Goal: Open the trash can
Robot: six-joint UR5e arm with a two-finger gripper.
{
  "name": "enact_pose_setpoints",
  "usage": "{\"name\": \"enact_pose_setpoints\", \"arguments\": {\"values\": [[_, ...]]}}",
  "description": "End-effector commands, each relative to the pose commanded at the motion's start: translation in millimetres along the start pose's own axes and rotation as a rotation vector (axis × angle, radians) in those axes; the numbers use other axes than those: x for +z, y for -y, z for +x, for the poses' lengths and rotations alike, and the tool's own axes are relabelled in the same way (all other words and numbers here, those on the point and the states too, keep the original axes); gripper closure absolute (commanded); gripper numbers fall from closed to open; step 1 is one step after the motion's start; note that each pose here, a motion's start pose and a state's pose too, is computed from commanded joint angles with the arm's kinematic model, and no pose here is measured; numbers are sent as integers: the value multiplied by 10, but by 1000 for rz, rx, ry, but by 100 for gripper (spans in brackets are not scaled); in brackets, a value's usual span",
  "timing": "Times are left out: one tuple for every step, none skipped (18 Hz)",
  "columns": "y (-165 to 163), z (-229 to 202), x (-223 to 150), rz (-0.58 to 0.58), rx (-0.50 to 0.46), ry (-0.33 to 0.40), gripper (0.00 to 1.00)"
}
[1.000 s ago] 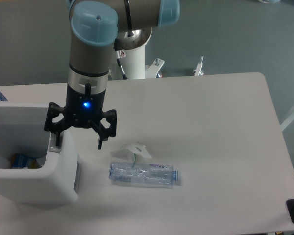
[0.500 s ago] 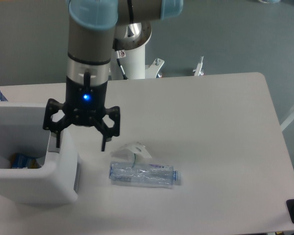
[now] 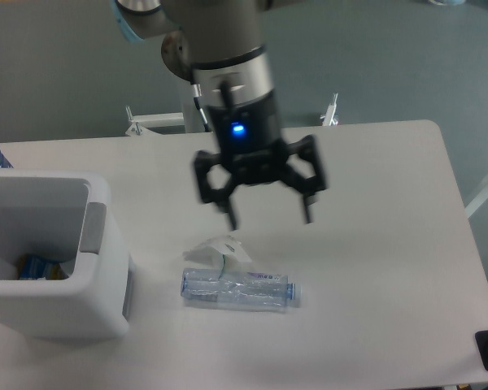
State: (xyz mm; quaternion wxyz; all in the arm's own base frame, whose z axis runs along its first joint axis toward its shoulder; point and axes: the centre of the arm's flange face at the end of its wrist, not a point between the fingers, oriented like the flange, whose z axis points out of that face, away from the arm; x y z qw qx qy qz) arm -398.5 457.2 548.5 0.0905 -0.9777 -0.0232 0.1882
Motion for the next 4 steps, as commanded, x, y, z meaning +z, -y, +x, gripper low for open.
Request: {"name": "enact_pose_setpoints", "arguments": {"values": [[-161, -87, 28, -29, 87, -18, 0], [-307, -142, 69, -47, 149, -30, 0], [-430, -181, 98, -57, 180, -33, 0], [-514, -236, 115, -60, 188, -35, 0]]}}
